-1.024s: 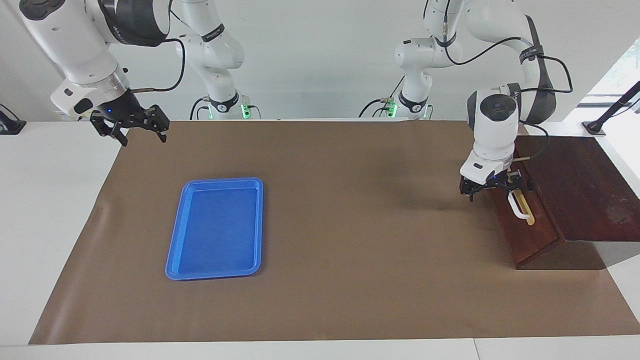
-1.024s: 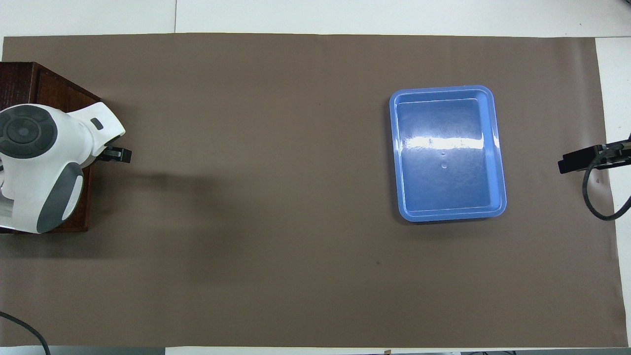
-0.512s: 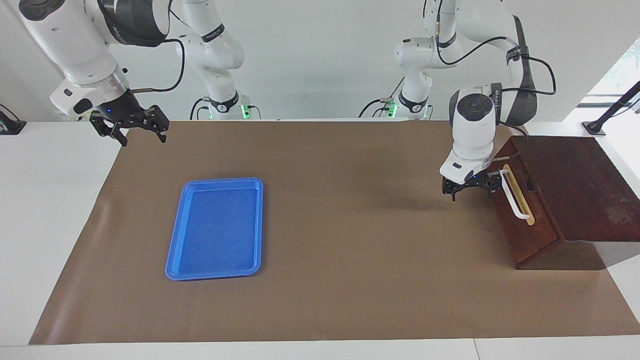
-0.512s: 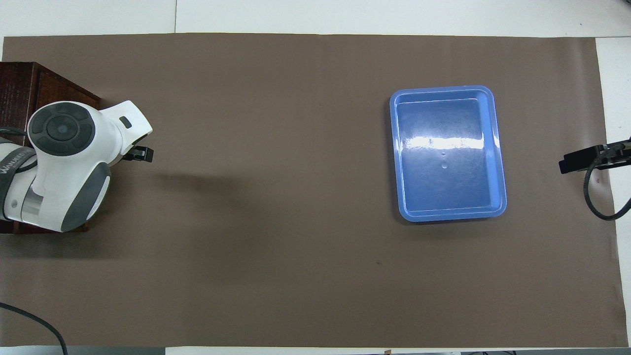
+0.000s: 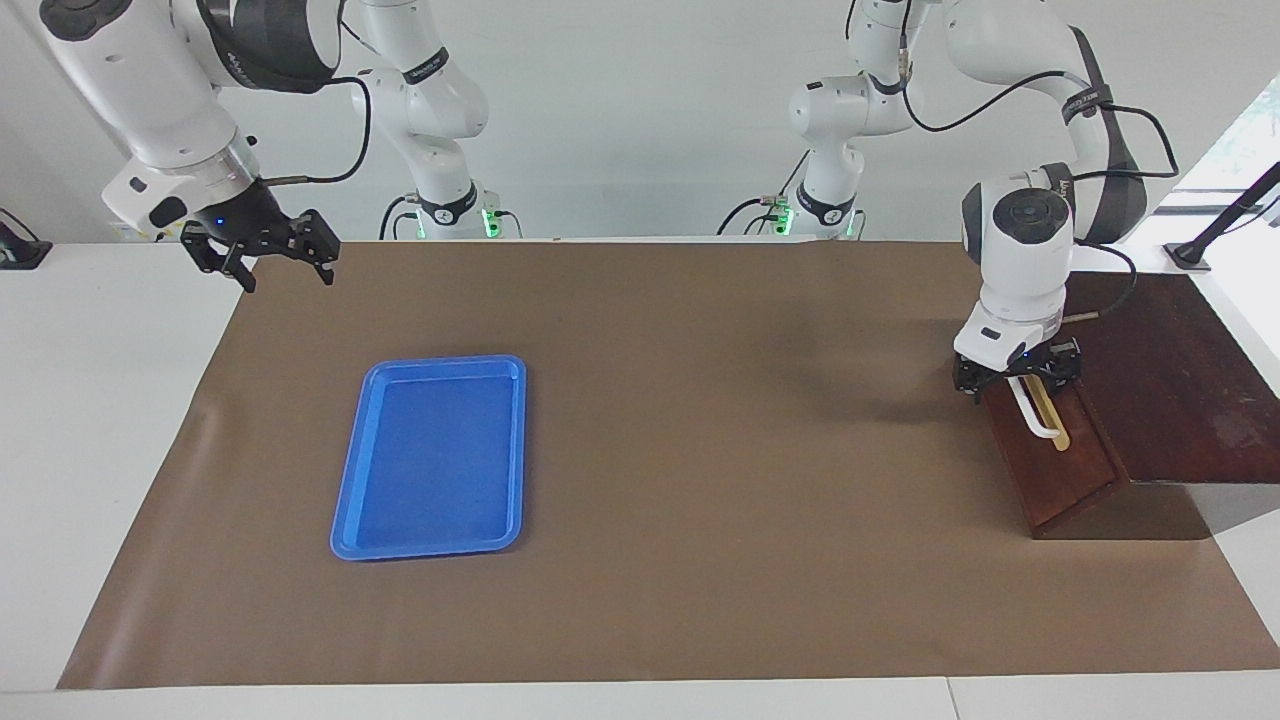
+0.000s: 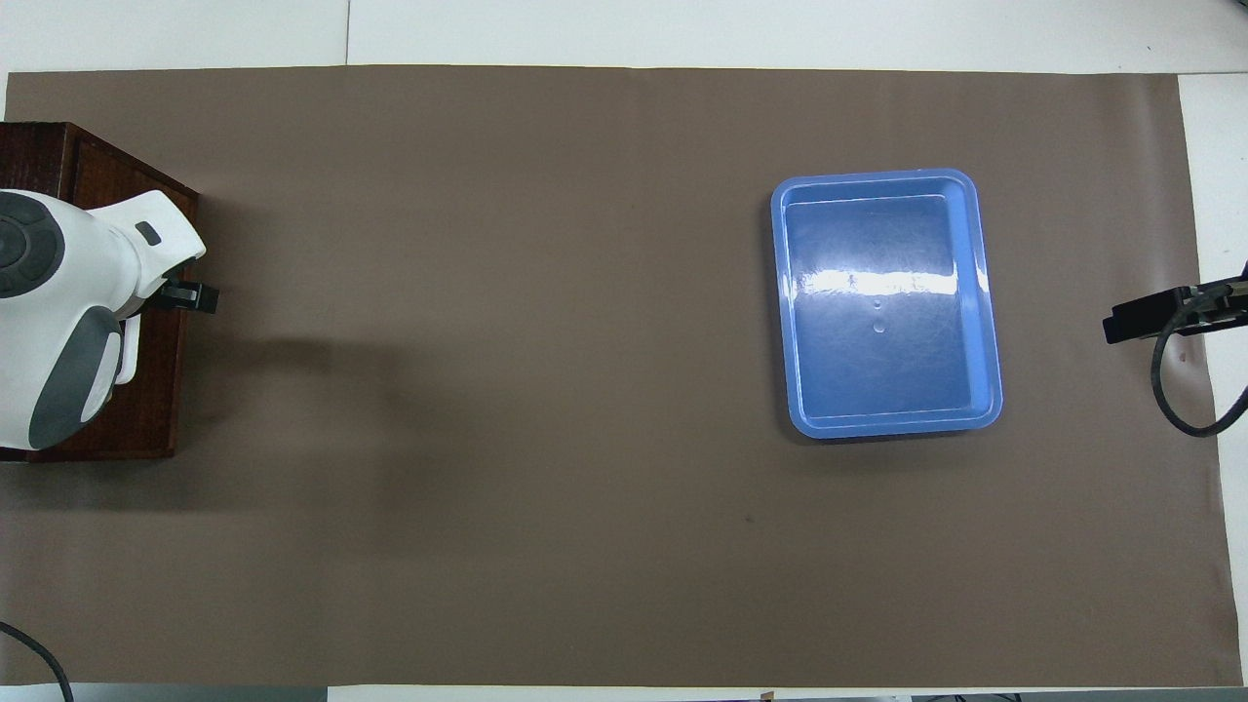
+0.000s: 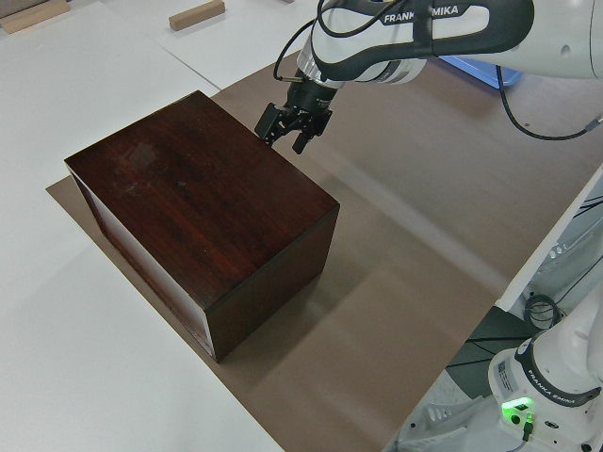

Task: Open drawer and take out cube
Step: 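Pull the drawer open toward the tray with the left gripper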

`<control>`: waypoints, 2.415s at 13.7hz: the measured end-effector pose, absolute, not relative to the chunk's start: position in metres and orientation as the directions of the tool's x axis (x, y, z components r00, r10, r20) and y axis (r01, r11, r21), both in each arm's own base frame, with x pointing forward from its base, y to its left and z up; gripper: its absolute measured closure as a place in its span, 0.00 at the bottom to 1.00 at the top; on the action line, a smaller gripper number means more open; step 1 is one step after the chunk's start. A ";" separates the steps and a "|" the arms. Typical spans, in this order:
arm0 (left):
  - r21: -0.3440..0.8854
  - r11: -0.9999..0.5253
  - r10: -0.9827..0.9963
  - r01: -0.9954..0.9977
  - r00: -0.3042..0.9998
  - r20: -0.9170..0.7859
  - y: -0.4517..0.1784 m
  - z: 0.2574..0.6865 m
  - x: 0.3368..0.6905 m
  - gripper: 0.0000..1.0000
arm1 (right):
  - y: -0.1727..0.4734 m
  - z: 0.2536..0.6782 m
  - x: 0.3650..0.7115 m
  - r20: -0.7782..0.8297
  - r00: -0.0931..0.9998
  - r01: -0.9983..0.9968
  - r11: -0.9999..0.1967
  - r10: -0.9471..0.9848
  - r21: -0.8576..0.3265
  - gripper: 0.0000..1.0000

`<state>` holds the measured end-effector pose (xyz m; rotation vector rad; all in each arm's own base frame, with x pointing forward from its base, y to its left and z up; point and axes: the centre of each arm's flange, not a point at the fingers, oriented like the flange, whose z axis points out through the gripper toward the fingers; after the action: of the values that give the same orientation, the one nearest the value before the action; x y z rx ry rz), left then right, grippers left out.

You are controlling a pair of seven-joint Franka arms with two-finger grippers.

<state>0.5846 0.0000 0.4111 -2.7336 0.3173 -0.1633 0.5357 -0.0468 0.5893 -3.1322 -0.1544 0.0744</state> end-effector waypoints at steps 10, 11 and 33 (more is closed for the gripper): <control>-0.291 -0.948 -0.169 -0.126 0.977 0.129 -0.042 0.376 0.578 0.00 | -0.047 0.589 0.536 -0.048 0.994 0.098 -0.995 0.098 -0.007 0.00; -0.265 -0.957 -0.161 -0.120 0.978 0.136 -0.059 0.380 0.578 0.00 | -0.047 0.589 0.536 -0.048 0.994 0.098 -0.995 0.098 -0.007 0.00; -0.121 -0.986 0.113 0.112 0.994 -0.006 -0.138 0.479 0.588 0.00 | -0.047 0.589 0.536 -0.048 0.994 0.098 -0.995 0.098 -0.007 0.00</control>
<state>0.5877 -0.1377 0.4794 -3.0160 -0.1708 0.0188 0.5356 -0.0468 0.5893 -3.1322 -0.1544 0.0750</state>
